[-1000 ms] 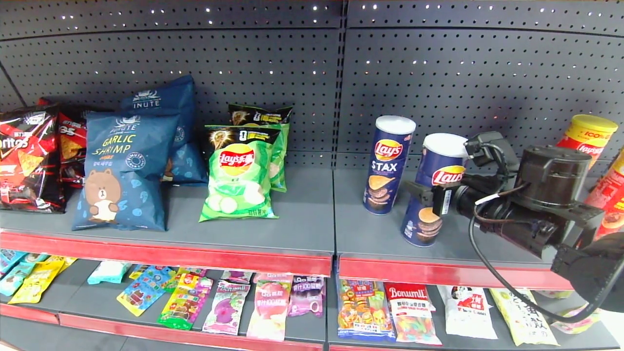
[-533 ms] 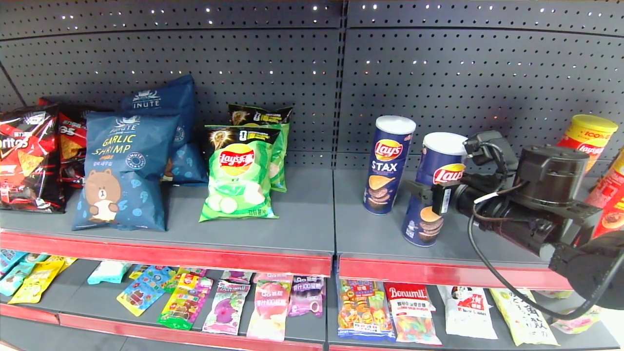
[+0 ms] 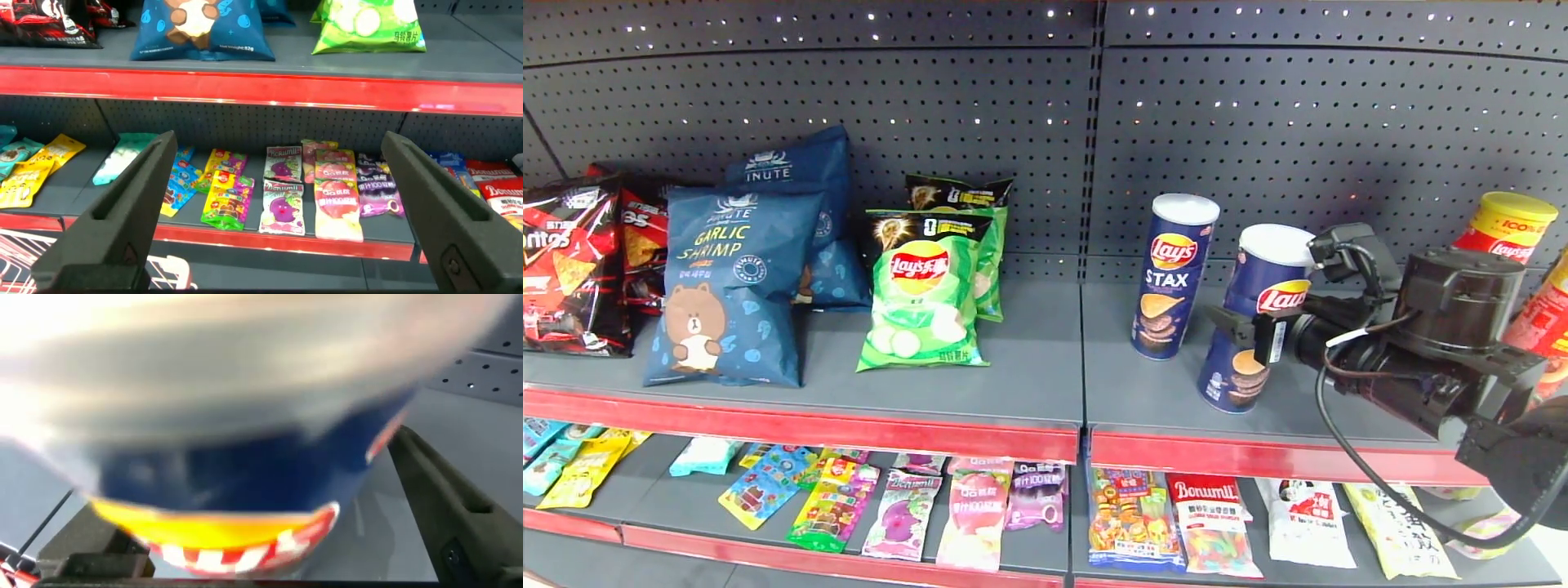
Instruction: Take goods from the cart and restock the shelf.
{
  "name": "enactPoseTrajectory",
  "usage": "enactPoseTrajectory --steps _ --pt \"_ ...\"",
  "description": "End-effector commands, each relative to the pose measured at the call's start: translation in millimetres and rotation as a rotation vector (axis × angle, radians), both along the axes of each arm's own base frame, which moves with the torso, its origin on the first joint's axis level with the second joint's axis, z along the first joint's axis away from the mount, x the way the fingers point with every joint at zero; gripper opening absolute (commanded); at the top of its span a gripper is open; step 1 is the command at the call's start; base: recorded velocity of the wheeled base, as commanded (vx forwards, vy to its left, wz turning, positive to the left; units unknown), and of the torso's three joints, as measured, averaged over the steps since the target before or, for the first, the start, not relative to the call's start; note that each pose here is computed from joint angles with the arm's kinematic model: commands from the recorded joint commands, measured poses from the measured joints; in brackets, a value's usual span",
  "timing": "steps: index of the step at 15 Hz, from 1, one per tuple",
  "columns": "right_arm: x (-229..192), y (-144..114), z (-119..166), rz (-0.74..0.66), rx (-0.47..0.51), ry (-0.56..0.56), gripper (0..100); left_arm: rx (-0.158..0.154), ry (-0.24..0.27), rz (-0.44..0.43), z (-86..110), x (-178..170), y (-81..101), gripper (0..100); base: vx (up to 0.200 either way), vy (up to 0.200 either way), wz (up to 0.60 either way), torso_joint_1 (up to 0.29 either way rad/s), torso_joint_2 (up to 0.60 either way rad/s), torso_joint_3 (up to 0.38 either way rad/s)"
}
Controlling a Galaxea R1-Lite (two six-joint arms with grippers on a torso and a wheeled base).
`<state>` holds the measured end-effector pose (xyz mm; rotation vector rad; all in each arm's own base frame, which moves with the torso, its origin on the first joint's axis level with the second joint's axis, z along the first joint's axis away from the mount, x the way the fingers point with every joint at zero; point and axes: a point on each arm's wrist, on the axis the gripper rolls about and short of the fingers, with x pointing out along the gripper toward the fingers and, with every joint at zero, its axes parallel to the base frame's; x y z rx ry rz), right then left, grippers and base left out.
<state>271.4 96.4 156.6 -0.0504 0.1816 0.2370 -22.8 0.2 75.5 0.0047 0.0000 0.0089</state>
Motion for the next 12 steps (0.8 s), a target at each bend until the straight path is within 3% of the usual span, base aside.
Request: enactPoseTrajectory --steps 1,5,6,12 --pt "-2.9 -1.2 2.7 -0.001 0.003 -0.009 100 0.0 0.0 0.0 0.0 0.0 0.0 100 0.0 0.0 0.0 0.0 0.0 0.0" --pt "-2.8 -0.7 1.4 0.001 0.001 -0.004 100 0.0 0.0 0.0 0.0 0.0 0.0 100 0.0 0.0 0.0 0.0 0.0 0.0" --pt "-2.8 -0.7 1.4 0.001 0.001 -0.004 0 0.0 0.0 0.0 0.0 0.0 0.0 100 0.0 0.0 0.0 0.0 0.0 0.0" --pt "-3.1 2.9 -0.5 0.012 -0.005 0.002 0 0.0 0.0 0.0 0.0 0.0 0.0 100 0.0 0.0 0.0 0.0 0.0 0.0"
